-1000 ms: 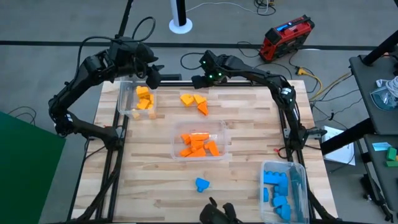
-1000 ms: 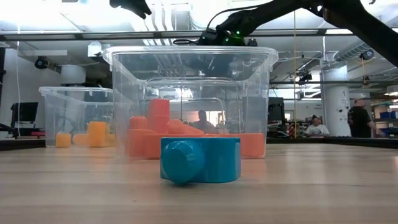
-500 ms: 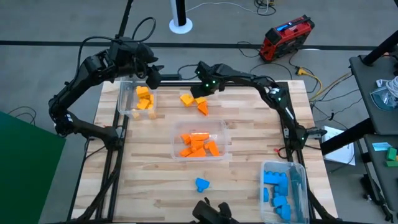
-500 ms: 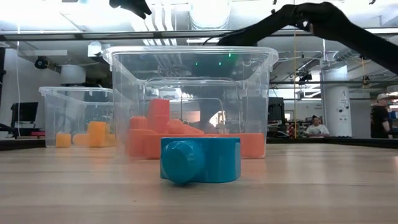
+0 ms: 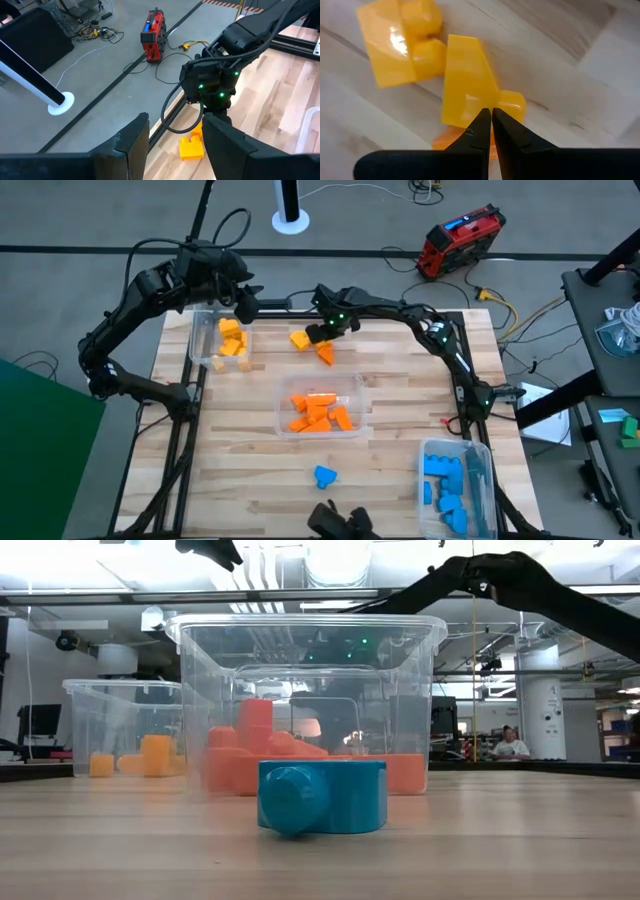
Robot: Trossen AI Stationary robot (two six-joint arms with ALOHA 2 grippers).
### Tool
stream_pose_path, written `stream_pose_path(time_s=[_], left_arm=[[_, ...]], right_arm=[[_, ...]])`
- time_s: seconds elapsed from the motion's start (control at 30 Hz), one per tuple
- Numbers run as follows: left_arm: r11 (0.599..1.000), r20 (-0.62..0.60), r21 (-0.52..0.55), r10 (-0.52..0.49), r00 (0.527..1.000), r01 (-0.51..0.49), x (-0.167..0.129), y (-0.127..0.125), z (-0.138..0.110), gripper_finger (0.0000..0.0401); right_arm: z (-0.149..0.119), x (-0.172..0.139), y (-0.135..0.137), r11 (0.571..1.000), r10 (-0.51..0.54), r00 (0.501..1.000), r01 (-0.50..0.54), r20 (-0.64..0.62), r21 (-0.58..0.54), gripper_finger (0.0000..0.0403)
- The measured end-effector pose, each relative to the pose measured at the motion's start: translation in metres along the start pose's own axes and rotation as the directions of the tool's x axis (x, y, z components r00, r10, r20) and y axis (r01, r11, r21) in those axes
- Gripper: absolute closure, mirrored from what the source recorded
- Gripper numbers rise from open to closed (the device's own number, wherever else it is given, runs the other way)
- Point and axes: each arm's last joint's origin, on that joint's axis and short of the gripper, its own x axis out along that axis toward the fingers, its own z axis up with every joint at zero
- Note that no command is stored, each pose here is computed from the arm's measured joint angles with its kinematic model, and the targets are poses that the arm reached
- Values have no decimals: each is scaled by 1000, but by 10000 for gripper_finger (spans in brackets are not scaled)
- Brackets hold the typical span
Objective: Sort blocks
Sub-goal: Put the yellow game piece into the top left transparent bin
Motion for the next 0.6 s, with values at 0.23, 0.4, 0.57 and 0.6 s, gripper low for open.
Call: stream_pose_path(time_s=[0.23, 0.4, 0.57, 0.6], left_arm=[[1000, -18, 6, -1, 1000, 1, 0, 0, -2, 240], [1000, -24, 9, -1, 1000, 1, 0, 0, -2, 240], [1000, -24, 15, -1, 1000, 1, 0, 0, -2, 240], [1000, -24, 15, -1, 1000, 1, 0, 0, -2, 240]], right_arm=[[-3, -3, -4, 1000, -25, 999, 25, -36, 12, 390], [-7, -7, -7, 998, -56, 995, 57, -79, 22, 390], [-11, -12, -8, 996, -81, 990, 85, -115, 30, 390], [-13, -13, -9, 995, -92, 988, 97, -123, 31, 390]])
